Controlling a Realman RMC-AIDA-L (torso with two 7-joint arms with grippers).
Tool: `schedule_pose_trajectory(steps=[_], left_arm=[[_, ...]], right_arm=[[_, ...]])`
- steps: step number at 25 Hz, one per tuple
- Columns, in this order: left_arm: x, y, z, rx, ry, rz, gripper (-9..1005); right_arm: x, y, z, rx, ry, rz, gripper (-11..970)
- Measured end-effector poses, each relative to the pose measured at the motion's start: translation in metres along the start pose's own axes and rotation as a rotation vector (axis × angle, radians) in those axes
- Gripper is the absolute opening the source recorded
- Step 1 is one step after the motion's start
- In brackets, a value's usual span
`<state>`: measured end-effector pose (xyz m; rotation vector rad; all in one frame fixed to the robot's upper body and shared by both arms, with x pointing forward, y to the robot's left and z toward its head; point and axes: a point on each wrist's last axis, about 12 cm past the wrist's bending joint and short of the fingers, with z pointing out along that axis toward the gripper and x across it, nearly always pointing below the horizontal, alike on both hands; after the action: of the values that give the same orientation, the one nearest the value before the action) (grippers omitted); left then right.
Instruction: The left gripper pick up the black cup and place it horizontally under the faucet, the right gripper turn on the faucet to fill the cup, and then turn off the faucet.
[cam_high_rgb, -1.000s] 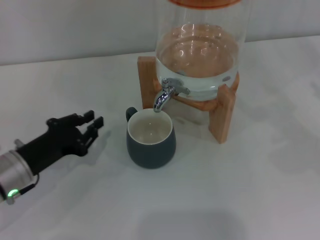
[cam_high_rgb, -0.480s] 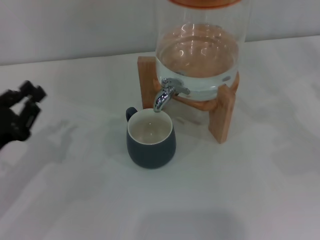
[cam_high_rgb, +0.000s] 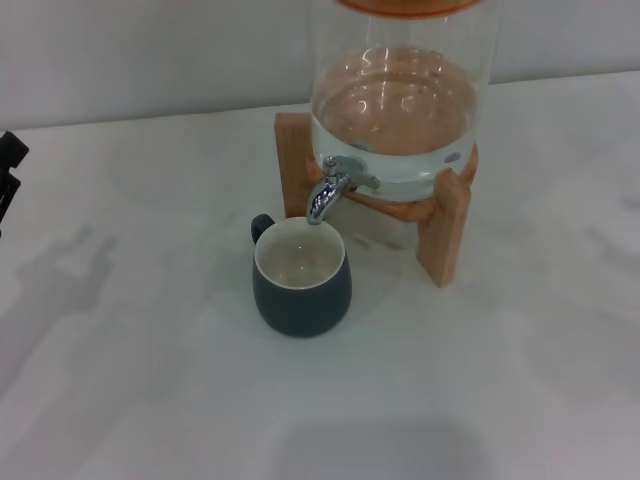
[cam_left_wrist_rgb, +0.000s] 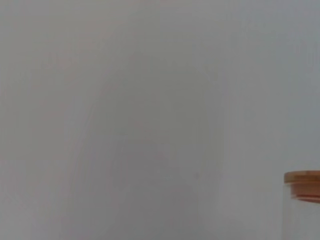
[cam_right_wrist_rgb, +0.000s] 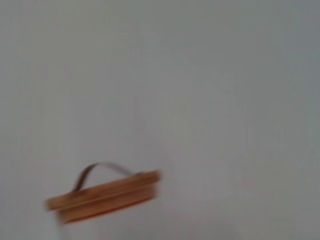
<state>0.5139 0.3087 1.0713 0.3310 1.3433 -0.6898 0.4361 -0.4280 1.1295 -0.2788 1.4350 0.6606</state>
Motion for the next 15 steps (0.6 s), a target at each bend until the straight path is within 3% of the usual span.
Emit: schedule_pose_trajectory(steps=[4,6,9,15], left_arm=[[-0.001,0.001,0.002,-0.001,0.000,0.002,343],[-0.001,0.003,0.003,-0.011,0.002,-0.006,358],[0.001,0.007,0.003,-0.043,0.024,-0.032,380],[0.005,0.011,-0.004,-0.100,0.043,-0.059,453]], right_arm=[[0.013,0.016,0.022,-0.138,0.086,0.037,804],[0.024,0.028,0.048,-0.254,0.156,0.058,801],[0.029,0.038,0.070,-0.334,0.235,0.047,797],[0.029,0.058,0.106,-0.356,0.391,-0.049,788]])
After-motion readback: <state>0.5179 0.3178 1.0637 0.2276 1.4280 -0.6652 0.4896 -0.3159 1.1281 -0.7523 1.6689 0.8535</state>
